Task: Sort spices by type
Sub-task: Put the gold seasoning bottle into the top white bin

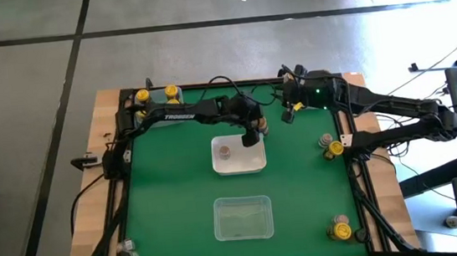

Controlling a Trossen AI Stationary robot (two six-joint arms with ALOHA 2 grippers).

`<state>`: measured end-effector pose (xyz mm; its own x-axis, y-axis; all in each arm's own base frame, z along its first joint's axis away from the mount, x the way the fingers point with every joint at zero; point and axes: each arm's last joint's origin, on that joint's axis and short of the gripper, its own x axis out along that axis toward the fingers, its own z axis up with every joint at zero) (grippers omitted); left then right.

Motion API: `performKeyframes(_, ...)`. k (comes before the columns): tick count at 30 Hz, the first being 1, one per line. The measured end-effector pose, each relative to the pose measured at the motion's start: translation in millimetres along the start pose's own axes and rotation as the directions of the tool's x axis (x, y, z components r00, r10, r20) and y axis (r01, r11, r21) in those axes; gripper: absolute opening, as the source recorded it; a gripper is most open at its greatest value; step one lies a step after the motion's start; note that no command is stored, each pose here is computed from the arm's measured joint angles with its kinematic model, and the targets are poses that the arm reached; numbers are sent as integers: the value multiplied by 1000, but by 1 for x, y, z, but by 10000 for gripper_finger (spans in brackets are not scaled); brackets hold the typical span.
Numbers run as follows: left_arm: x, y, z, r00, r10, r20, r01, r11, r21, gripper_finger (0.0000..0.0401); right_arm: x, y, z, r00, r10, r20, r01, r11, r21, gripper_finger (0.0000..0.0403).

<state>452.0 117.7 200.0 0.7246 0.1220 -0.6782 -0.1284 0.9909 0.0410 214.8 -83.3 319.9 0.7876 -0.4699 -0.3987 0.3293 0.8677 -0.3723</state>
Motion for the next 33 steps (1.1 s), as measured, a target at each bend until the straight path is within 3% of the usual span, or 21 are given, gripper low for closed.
performKeyframes(7, 2, -2, -4, 1000, -3, -6, 3, 1000, -21, 286, 6, 2, -2, 1000, 9, -27, -10, 1000, -5, 95)
performKeyframes(15, 1, -2, -2, 1000, -2, 7, 2, 1000, -27, 335, 6, 2, -2, 1000, 10, -24, -10, 1000, -3, 95)
performKeyframes(21, -26, -4, 6, 1000, -6, -26, 5, 1000, -28, 339, 6, 3, -3, 1000, 14, -28, -13, 999, 39, 104)
performKeyframes(25, -60, -8, 15, 998, 22, -50, -22, 1000, -4, 336, 6, 4, -5, 998, 26, -56, -24, 999, 44, 157)
performKeyframes(30, -97, -18, 18, 994, 31, -102, -28, 999, 27, 336, 6, 5, -8, 995, 39, -87, -25, 987, 159, 274)
performKeyframes(33, -113, -21, 5, 993, 29, -116, -26, 999, 29, 336, 7, 6, -12, 991, 46, -128, -19, 978, 208, 346)
